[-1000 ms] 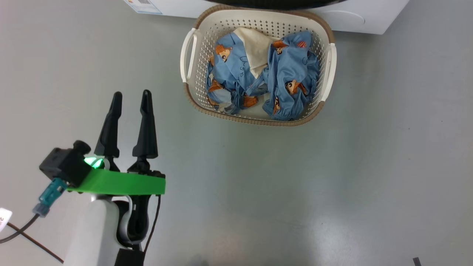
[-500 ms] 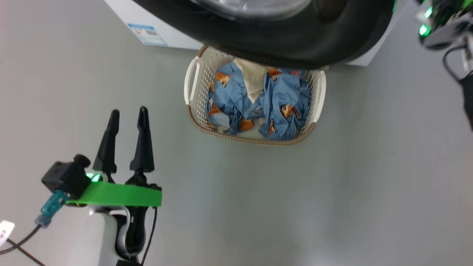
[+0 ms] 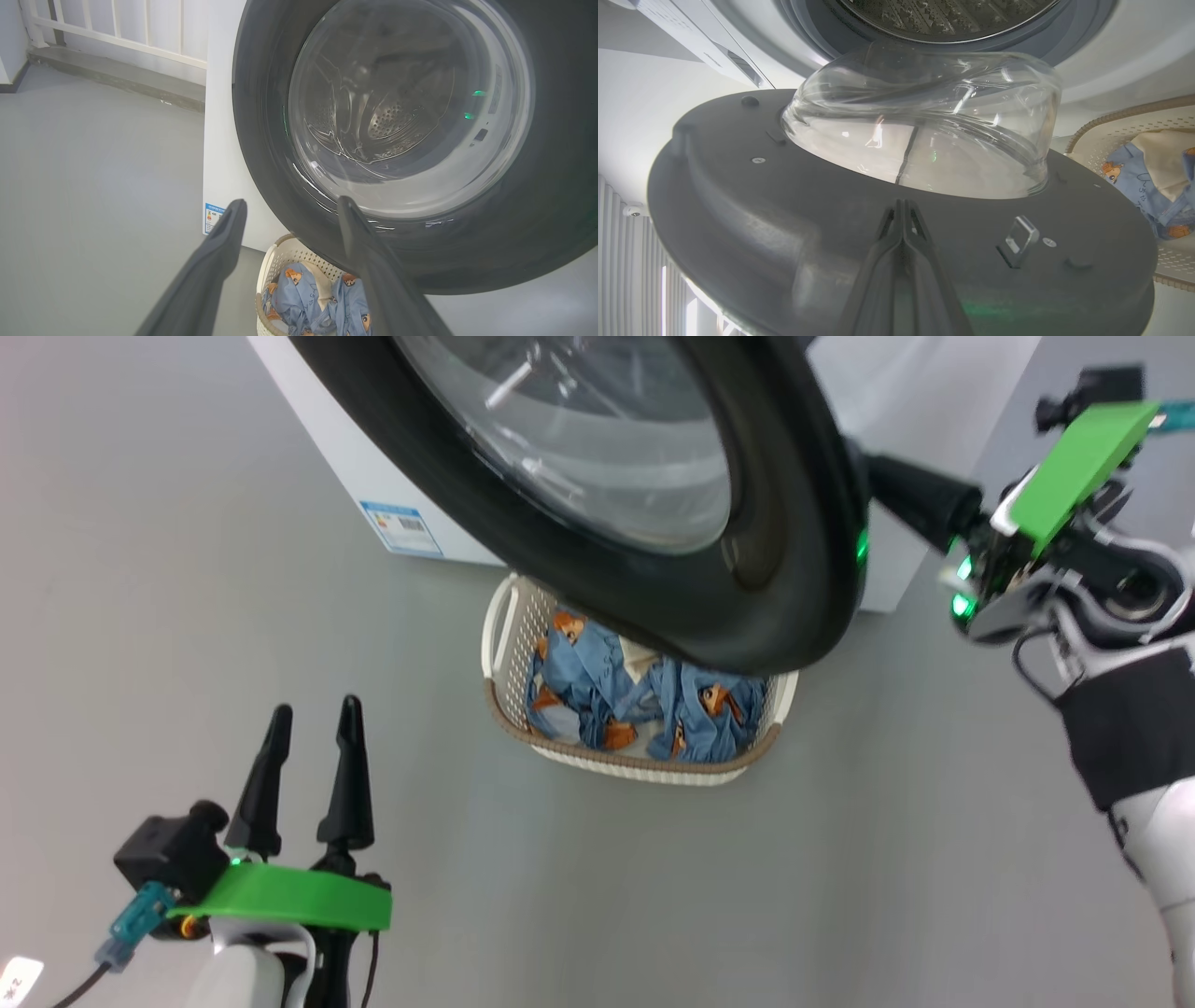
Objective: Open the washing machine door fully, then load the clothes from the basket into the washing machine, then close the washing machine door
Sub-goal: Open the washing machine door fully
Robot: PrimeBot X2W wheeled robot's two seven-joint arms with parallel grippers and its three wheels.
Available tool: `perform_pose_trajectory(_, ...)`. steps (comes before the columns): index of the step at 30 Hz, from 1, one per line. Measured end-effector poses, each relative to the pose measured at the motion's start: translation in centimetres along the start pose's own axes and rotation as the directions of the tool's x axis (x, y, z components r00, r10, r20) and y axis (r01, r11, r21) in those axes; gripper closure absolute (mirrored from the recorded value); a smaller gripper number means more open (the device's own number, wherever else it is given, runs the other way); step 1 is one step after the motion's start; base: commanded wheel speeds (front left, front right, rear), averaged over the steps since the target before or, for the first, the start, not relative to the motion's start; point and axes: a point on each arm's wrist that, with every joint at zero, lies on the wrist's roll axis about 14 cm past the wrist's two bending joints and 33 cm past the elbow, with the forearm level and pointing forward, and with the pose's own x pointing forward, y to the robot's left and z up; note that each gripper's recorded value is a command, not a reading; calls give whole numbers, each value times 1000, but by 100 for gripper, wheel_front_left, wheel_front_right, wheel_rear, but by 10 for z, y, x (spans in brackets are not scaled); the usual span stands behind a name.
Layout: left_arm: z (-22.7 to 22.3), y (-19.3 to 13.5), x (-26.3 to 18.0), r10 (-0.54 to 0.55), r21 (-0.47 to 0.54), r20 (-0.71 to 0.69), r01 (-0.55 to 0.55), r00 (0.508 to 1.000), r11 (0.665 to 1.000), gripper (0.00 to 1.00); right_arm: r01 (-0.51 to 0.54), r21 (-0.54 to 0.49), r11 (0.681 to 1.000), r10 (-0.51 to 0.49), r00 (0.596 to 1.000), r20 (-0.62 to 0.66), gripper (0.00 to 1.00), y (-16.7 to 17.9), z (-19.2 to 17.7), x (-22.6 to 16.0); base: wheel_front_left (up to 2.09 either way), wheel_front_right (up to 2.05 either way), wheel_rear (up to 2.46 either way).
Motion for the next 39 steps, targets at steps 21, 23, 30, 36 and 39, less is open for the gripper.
perform_pose_trajectory(21, 35, 50, -82, 130, 12, 93, -132, 987, 991, 0, -48, 83, 995, 65, 974, -219, 100, 31, -121, 3, 0, 0, 0)
perform_pose_trajectory(23, 36, 55, -90, 145, 15, 98, -147, 985, 989, 0, -57, 92, 994, 77, 968, -239, 100, 35, -131, 5, 0, 0, 0)
perform_pose_trajectory(30, 48, 72, -111, 197, 2, 142, -199, 970, 980, 0, -85, 117, 990, 117, 946, -302, 100, 47, -163, 13, 0, 0, 0)
perform_pose_trajectory(36, 49, 86, -125, 246, -8, 149, -247, 958, 969, 0, -104, 136, 985, 146, 926, -348, 100, 55, -181, 22, 0, 0, 0)
perform_pose_trajectory(39, 49, 89, -126, 255, -4, 150, -258, 955, 966, 0, -103, 143, 984, 149, 921, -359, 100, 55, -183, 24, 0, 0, 0)
